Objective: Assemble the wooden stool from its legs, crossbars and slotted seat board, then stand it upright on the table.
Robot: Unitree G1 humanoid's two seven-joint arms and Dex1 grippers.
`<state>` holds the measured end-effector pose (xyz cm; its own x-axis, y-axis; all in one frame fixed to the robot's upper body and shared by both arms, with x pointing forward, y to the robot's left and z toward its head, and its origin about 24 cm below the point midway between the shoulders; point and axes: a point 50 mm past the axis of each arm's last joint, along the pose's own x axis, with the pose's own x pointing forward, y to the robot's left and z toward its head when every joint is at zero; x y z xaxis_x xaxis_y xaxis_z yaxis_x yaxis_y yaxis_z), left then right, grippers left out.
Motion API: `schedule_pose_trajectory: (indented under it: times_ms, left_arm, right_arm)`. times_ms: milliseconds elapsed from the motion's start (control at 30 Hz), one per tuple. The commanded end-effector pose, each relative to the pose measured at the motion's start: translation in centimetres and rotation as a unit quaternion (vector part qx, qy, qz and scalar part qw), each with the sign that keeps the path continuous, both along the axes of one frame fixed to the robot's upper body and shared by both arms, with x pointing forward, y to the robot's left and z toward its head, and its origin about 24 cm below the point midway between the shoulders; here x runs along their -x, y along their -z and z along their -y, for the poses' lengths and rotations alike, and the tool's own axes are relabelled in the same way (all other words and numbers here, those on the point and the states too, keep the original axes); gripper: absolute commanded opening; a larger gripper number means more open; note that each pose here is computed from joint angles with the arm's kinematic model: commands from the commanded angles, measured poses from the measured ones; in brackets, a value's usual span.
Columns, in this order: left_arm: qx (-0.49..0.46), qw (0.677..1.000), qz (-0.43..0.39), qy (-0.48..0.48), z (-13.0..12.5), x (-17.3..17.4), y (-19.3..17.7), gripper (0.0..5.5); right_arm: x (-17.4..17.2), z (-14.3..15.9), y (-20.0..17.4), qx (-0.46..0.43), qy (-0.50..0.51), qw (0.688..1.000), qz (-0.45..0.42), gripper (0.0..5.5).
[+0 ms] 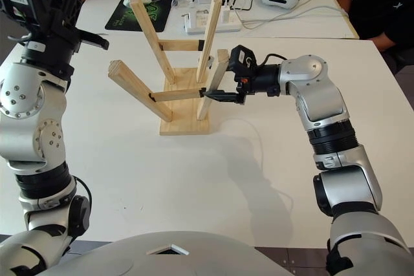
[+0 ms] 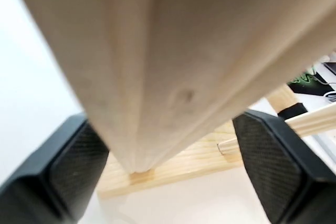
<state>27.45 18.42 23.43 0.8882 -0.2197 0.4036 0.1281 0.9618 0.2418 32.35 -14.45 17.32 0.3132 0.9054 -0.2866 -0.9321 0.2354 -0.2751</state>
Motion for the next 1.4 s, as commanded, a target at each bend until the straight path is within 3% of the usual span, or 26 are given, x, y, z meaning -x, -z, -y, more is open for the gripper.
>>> schedule_pose_trajectory:
  times_ms: [33, 133, 233, 333, 400, 500, 567, 667, 767, 1000, 1267, 1400]
  left_arm:
    - [0.001, 1.0, -0.011, -0.009, -0.4, 0.0, 0.7, 0.0]
    - [0.007, 1.0, -0.007, -0.025, -0.8, 0.8, 0.8, 0.0]
    - [0.012, 0.999, 0.001, -0.041, -1.1, 2.4, 1.0, 0.0]
    - [0.017, 0.997, 0.006, -0.071, -1.7, 4.4, 1.4, 0.0]
    - [0.015, 0.996, -0.005, -0.085, -1.9, 5.7, 2.1, 0.0]
    - [0.015, 0.994, -0.036, -0.098, -1.7, 7.1, 3.5, 0.0]
    - [0.022, 0.993, -0.056, -0.102, -1.4, 7.6, 4.4, 0.0]
    - [0.04, 0.989, -0.095, -0.104, -0.8, 8.3, 5.8, 0.0]
    - [0.052, 0.988, -0.106, -0.102, -0.5, 8.3, 6.1, 0.0]
    - [0.054, 0.989, -0.097, -0.099, 0.1, 7.7, 5.6, 0.0]
    - [0.054, 0.991, -0.085, -0.092, 0.8, 7.2, 5.1, 0.0]
    - [0.054, 0.991, -0.086, -0.091, 0.8, 7.1, 5.1, 0.0]
  right_arm:
    - [0.5, 0.4, -1.6, -0.031, 0.005, 0.999, 0.009, 3.94]
    - [2.2, 1.7, -2.0, -0.061, 0.017, 0.998, -0.007, 3.94]
    - [4.0, 3.4, -5.0, -0.168, 0.068, 0.983, -0.012, 3.94]
    - [5.0, 4.2, -7.3, -0.309, 0.135, 0.941, -0.024, 3.94]
    - [4.6, 5.5, -6.9, -0.395, 0.236, 0.886, -0.053, 3.94]
    - [5.6, 6.9, -3.4, -0.399, 0.401, 0.824, -0.041, 3.55]
    - [6.4, 7.4, -0.7, -0.349, 0.492, 0.796, -0.04, 3.16]
    - [8.0, 6.1, 2.4, -0.248, 0.57, 0.783, -0.038, 2.61]
    - [9.0, 3.3, 2.0, -0.224, 0.54, 0.811, -0.025, 2.17]
    - [9.1, 0.6, 1.3, -0.246, 0.502, 0.829, -0.017, 1.16]
    - [7.9, 1.3, -0.2, -0.275, 0.529, 0.802, 0.024, 0.07]
    - [7.6, 0.7, -0.5, -0.281, 0.522, 0.805, 0.021, 0.03]
